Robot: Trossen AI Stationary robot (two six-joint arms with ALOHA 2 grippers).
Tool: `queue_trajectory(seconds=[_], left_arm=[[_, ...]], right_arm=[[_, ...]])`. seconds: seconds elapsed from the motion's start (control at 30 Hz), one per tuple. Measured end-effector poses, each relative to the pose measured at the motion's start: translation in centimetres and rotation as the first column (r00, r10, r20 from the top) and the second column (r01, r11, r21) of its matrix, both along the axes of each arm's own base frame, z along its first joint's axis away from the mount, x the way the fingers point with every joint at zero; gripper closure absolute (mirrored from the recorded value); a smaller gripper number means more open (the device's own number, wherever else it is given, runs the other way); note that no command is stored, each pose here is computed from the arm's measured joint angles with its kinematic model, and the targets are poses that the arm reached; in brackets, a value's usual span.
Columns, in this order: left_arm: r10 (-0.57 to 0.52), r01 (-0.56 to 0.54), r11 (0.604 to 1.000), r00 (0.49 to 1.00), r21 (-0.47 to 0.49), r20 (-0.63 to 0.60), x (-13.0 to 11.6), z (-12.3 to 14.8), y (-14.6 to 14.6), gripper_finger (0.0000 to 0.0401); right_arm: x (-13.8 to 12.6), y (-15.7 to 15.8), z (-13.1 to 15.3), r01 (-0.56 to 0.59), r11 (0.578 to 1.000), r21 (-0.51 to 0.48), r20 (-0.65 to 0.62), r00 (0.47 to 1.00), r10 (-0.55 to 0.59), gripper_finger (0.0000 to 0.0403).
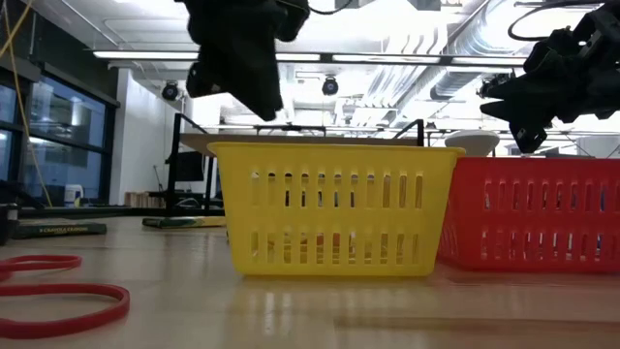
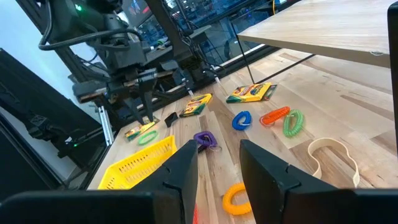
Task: Pick & Place Office Desk Supplies
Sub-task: Put the red rubber band into the yellow bin
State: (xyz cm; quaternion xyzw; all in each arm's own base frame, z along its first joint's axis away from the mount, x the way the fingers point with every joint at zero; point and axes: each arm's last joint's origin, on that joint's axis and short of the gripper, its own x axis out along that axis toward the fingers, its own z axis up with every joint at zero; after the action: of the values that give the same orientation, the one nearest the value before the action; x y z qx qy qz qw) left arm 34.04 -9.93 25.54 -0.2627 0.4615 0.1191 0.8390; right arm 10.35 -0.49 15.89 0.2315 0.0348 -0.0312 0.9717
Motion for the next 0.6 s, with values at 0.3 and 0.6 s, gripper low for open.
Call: queue_trajectory(seconds=[0.3, 0.6], left_arm=[[-0.069, 0.071, 0.997, 0.995, 0.028, -0.07, -1.7, 0.2, -1.6, 0.0336], [-0.279, 0.293, 0.951, 0.952, 0.103, -0.126, -3.6, 0.0, -4.8, 0.0336]], right_arm=[[0.0, 0.0, 0.0, 0.0, 1.0, 0.0, 0.0, 1.0, 0.0, 0.0296], [0.0, 0.0, 0.0, 0.0, 1.0, 0.0, 0.0, 1.0, 0.0, 0.0296]])
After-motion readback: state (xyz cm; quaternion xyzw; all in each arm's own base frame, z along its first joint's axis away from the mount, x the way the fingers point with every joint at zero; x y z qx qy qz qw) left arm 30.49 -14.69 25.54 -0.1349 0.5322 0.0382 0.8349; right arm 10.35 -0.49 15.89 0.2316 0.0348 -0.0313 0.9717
